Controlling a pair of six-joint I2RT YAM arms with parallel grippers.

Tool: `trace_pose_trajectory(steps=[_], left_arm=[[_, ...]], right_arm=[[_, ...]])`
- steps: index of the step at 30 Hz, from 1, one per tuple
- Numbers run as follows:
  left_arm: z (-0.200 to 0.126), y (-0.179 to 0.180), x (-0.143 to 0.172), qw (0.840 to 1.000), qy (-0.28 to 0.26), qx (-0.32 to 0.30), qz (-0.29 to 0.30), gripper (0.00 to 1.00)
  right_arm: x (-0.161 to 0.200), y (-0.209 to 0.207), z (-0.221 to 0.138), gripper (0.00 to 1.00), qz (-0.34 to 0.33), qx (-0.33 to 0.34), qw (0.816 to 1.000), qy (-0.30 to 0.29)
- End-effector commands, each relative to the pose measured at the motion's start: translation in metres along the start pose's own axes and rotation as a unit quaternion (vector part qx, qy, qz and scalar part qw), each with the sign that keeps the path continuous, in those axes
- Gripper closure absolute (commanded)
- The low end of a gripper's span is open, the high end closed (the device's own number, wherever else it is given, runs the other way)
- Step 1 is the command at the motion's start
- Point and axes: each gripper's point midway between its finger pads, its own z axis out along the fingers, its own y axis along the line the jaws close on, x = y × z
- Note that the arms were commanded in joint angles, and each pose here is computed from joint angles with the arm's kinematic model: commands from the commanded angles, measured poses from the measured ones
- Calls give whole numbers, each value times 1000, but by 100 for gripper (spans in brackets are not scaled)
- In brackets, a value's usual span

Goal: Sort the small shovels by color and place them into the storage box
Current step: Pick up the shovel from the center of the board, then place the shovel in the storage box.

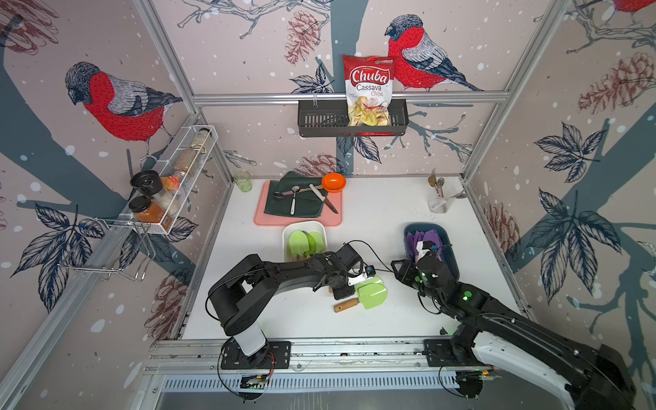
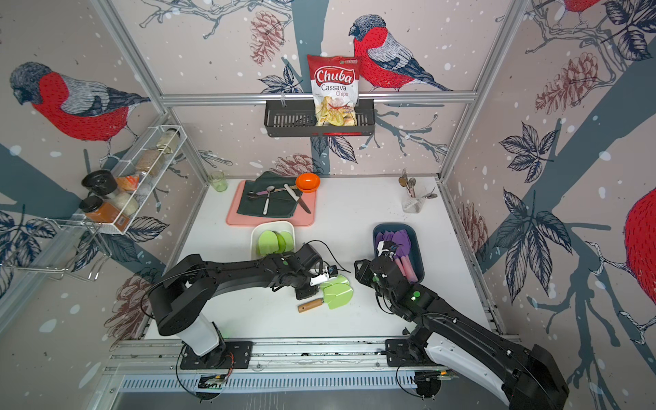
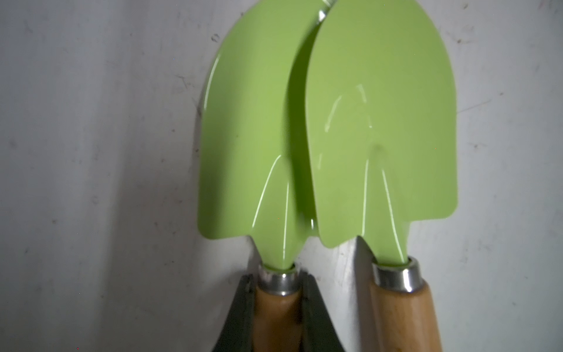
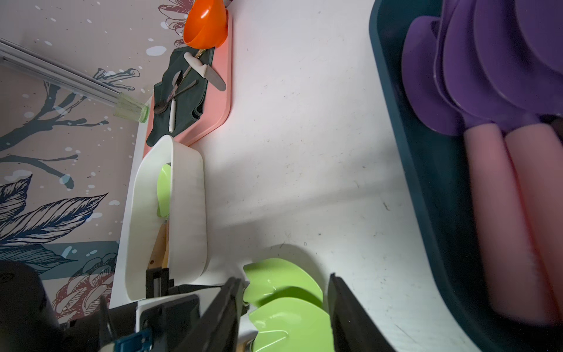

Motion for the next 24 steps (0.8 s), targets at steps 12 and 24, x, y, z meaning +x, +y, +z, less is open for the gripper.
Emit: trace_pose_trajectory(steps=[12, 24], left_arm=[[-60, 73, -53, 972, -114, -112, -173, 100], [-120, 141, 34, 808, -202, -131, -538, 100]], right_arm=[[-14, -8, -12, 49, 21, 14, 999, -34], [-13, 3, 0, 50, 22, 9, 999, -22]])
